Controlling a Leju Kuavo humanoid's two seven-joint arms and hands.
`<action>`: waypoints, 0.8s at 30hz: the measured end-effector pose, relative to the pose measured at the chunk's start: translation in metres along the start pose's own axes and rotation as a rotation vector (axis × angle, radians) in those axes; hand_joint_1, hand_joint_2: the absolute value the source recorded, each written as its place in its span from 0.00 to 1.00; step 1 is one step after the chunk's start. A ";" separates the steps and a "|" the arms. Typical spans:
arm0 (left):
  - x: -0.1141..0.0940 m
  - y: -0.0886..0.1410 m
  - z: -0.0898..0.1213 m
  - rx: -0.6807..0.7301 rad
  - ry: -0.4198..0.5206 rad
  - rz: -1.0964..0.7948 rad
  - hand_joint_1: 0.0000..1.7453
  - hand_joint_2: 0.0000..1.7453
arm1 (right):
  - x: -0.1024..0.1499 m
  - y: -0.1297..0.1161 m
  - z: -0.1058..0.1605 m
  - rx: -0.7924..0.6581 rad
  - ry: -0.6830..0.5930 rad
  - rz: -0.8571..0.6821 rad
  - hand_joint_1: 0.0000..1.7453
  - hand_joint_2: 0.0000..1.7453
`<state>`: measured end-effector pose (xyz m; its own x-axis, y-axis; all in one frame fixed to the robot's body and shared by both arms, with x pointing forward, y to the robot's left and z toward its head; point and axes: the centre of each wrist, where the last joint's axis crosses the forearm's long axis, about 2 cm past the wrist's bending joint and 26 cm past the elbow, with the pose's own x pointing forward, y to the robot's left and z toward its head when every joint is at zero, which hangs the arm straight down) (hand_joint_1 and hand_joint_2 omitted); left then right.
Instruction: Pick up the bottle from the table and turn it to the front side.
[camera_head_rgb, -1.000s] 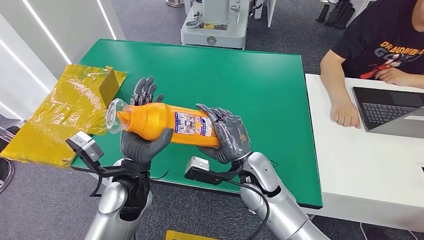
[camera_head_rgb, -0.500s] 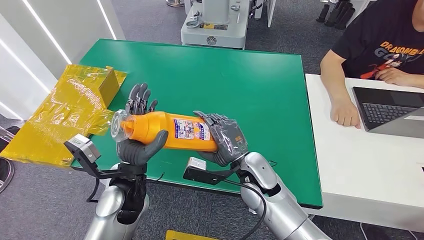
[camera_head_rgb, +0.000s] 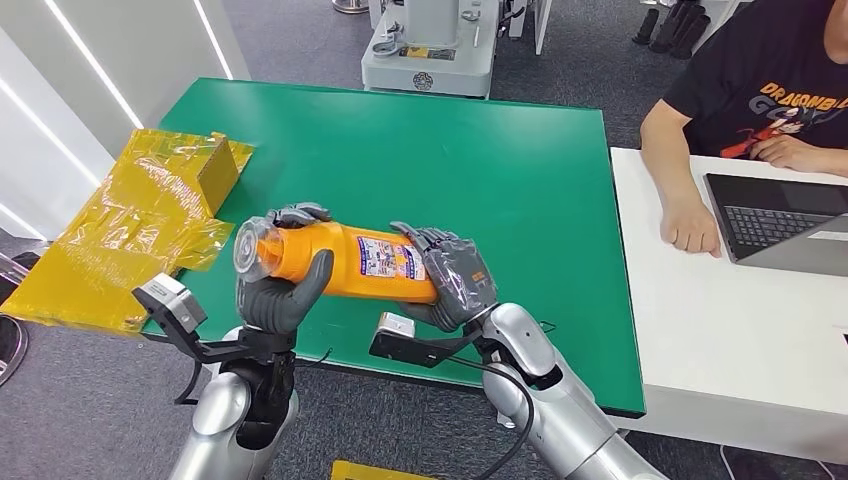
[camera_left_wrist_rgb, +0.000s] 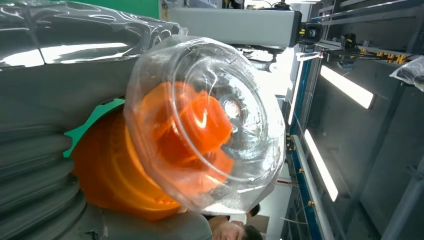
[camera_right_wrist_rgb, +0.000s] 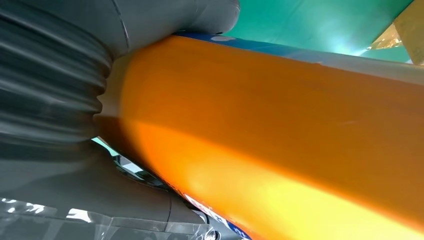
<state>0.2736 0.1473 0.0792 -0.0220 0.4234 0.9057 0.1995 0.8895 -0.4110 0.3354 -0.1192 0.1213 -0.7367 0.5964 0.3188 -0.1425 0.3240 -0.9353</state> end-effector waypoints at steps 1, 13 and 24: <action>0.000 0.000 0.000 -0.001 -0.002 -0.001 1.00 1.00 | 0.000 0.000 0.000 0.002 -0.001 0.000 1.00 1.00; 0.005 -0.004 -0.003 -0.065 -0.015 0.015 1.00 1.00 | 0.002 0.002 0.000 0.014 -0.009 0.003 1.00 1.00; 0.005 -0.006 -0.003 -0.083 -0.003 0.005 1.00 1.00 | 0.009 0.008 0.005 0.016 0.015 -0.006 0.00 1.00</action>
<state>0.2753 0.1435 0.0863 -0.0238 0.4288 0.9031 0.2805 0.8699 -0.4057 0.3248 -0.1148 0.1154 -0.7259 0.6052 0.3268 -0.1580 0.3157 -0.9356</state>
